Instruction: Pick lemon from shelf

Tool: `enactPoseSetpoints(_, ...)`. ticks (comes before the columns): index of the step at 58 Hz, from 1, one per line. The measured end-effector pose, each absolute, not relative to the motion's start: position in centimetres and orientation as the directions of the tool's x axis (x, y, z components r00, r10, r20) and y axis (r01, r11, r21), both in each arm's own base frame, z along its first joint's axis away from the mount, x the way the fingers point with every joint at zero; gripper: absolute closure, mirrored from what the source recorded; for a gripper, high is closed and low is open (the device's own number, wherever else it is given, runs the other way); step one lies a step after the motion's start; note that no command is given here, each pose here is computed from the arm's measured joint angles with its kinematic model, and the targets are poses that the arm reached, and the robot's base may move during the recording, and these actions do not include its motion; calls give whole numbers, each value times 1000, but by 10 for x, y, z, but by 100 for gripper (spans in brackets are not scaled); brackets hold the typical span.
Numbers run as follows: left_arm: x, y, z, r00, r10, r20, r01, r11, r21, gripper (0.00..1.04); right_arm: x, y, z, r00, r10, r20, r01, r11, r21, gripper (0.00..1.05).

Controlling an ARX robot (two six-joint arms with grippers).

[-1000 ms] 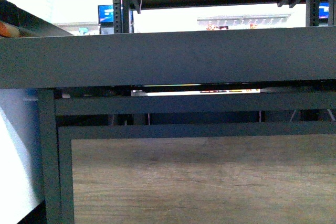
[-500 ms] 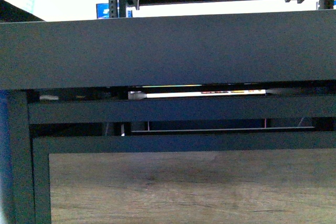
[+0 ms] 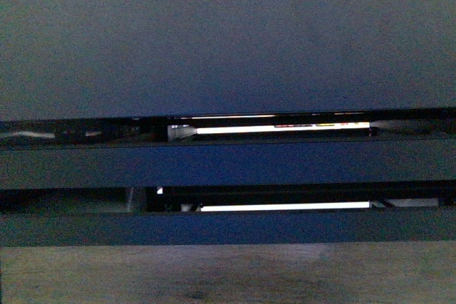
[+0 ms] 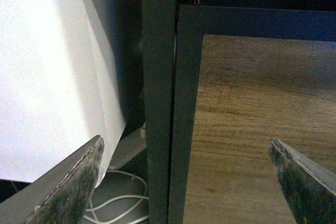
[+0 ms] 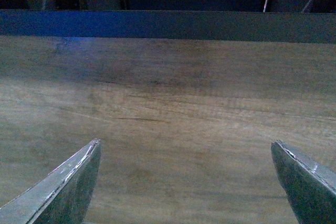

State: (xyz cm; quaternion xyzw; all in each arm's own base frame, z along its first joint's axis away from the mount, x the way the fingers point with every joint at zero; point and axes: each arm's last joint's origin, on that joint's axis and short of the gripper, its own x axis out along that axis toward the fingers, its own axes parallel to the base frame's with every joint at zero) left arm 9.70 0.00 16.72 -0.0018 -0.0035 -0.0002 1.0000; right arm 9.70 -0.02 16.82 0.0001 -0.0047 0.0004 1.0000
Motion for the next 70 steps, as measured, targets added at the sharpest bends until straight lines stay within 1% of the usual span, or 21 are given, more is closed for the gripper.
enactPoseSetpoints(70, 97, 0, 167, 1000, 0, 7, 0, 1000, -4, 8, 97, 0, 168, 1000, 0, 10, 0, 1000, 1, 7)
